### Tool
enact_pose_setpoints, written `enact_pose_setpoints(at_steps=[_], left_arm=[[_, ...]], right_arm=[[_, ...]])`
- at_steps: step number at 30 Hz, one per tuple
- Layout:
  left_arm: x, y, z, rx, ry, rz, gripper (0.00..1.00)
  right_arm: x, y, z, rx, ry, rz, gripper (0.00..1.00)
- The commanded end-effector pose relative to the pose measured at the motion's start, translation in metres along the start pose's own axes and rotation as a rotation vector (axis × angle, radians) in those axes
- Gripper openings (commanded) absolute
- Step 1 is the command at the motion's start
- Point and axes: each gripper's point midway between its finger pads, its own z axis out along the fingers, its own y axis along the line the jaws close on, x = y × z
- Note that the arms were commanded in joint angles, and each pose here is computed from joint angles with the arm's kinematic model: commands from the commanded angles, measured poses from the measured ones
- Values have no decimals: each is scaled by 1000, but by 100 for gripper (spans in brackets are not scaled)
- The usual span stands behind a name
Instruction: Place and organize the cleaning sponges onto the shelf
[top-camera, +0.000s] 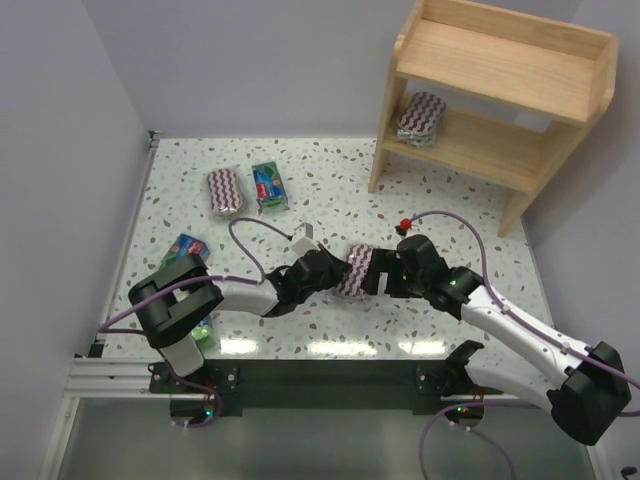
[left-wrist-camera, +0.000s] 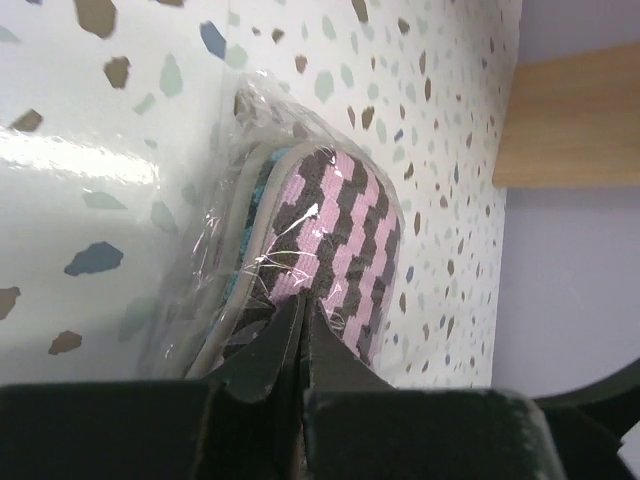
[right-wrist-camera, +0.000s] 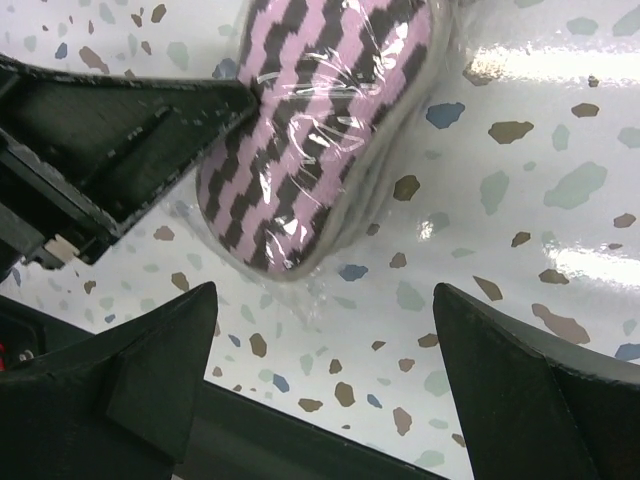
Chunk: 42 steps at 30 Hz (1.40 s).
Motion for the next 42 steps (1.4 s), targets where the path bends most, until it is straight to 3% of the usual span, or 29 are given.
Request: enact_pose_setpoints(at_steps=[1,5,6,9,12,13,14,18,23,27,32,42], left_arm=[[-35,20,8,-153,-195,-73,0],[-49,14,-10,-119,-238,-95,0],[-55,-7,-18,-40,-240,-104,0],[-62,-23,-37,20,-224,36,0],[-67,-22,-45,4,-211,185,2],[-69,-26,-43,-1,-202,218,0],[-65,-15,-40,-49,-160,268,0],[-50,13,-31,-105,-48,398,0],[-32,47,-21,-147,52,450,0],[-10,52,-15,-105,156,479,0],[7,49,-23,-29,208,461,0],[26,39,-48,62,250,402,0]], right_arm=[[-2,-6,1,35,-17,45,93],[-9,-6,6,40,-40,41,93],[-11,-7,7,46,-47,41,93],[-22,-10,13,67,-75,58,93],[-31,-23,19,131,-98,110,84],[-37,-34,20,178,-122,131,75],[-39,-39,20,202,-130,150,49],[-52,-49,14,228,-211,169,0],[-54,-54,26,267,-176,121,0],[-53,-51,48,261,-118,82,0],[-71,-12,71,100,-96,33,0],[-91,71,124,-226,67,-52,0]])
